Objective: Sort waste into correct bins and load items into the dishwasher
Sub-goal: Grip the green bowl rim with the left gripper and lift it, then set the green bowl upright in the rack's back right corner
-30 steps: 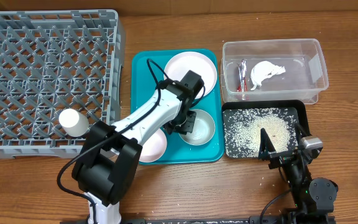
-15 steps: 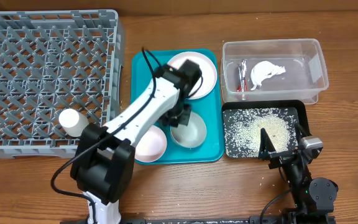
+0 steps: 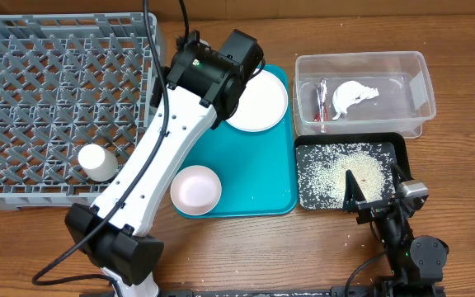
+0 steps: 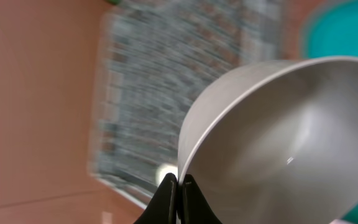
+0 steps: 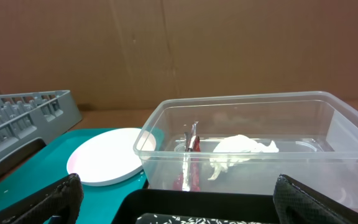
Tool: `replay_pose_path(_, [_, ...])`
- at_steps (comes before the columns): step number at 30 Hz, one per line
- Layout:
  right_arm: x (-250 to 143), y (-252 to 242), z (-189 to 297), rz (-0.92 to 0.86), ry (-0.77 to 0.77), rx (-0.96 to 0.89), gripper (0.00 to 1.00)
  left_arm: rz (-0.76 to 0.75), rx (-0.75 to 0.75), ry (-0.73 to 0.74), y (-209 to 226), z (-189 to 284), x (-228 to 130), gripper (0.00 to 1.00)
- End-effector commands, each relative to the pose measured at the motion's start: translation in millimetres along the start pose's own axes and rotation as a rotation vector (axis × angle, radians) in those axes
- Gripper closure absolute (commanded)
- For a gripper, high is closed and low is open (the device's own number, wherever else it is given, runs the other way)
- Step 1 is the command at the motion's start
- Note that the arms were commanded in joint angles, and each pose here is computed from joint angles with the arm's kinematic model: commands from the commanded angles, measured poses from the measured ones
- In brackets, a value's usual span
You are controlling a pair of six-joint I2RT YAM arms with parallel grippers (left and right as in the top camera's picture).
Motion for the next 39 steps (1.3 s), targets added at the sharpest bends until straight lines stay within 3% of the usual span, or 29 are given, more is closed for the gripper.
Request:
replay_pose_path(1, [-2,-1,0,0.005,-0.004,-0.007,0.0,0.076,0.343,-0.208,36,-2,24,0.96])
replay_pose_path(4, [-2,-1,0,0.005,-0.004,-0.007,0.0,0.128,0.443,-0.244,51,-11,32,0.96])
replay_pose_path(17, [-2,-1,0,0.005,-0.004,-0.007,0.0,0.294,0.54,-0.069,60,-125,9,0.96])
replay_pose_path(24, [-2,-1,0,0.005,-0.004,-0.007,0.0,0.208,0.556,-0.029,26,-167,6,0.96])
replay_pose_path(30, [-2,-1,0,0.005,-0.004,-0.007,0.01,0.042,0.58,0.034,-15,-213,-6,0.96])
replay_pose_path(39, [-2,-1,0,0.005,-0.004,-0.007,0.0,0.001,0.46,0.067,-42,-212,-13,0.96])
Point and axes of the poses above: each gripper's point midway between its finger pads, its own z axis back along the fingers, its own y axis along the line the jaws close on, x = y × z, the point moved 6 cm from there along z, back along the fingers, and after that the axes turned 10 degrees about z, right-handed, at the moved point
